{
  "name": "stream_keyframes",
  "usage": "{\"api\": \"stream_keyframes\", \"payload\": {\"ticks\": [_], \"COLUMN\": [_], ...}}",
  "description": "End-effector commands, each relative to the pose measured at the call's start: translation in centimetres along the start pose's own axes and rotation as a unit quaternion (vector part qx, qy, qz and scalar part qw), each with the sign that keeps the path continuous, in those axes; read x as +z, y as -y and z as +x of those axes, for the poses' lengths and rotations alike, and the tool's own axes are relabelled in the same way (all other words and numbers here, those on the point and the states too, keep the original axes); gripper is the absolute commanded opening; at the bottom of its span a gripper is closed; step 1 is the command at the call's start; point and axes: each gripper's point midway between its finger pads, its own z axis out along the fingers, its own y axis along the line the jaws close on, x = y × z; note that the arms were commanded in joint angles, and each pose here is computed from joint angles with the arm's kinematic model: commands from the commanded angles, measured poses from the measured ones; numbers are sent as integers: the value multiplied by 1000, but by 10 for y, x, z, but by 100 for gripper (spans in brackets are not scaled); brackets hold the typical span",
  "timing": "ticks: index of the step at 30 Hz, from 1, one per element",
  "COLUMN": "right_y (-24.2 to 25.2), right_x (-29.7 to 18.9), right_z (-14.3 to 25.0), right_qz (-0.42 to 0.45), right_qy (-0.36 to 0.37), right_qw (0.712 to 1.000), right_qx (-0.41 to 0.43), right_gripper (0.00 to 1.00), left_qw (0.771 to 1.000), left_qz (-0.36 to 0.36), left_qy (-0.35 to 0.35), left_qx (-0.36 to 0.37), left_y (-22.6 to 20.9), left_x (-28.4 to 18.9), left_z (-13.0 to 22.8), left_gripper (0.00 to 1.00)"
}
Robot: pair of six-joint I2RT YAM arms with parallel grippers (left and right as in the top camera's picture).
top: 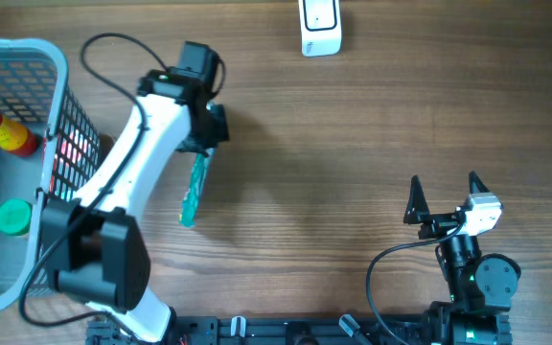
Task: Scan the item barcode
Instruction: 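Lift the green pack out and place it on the table center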
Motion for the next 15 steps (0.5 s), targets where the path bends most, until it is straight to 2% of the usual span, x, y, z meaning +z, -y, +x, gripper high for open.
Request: {"api": "stream_keyframes", "payload": {"ticks": [1, 3, 5, 7, 13, 15], "right_y": [1, 1, 1, 1, 1, 1], "right_x": [0, 0, 0, 0, 0, 0], "right_z": [-2, -2, -2, -2, -2, -2], "right_qz": [4, 4, 4, 4, 4, 4], "right_qy": [4, 4, 4, 4, 4, 4], "right_qw": [1000, 1000, 1000, 1000, 1000, 1000], "right_qx": [-5, -5, -5, -5, -5, -5], "right_gripper": [100, 100, 100, 100, 100, 100], "left_qw": [1000, 999, 999, 998, 998, 997], "left_qz": [-10, -10, -9, -8, -9, -4], "left_qy": [-8, -3, 0, 0, 6, 26], "left_qx": [21, 37, 54, 66, 67, 72], "left_y": [16, 26, 37, 43, 38, 36], "left_x": [12, 11, 10, 9, -12, -40], "left_z": [10, 13, 18, 22, 17, 8], "left_gripper": [4, 9, 19, 37, 57, 75]}}
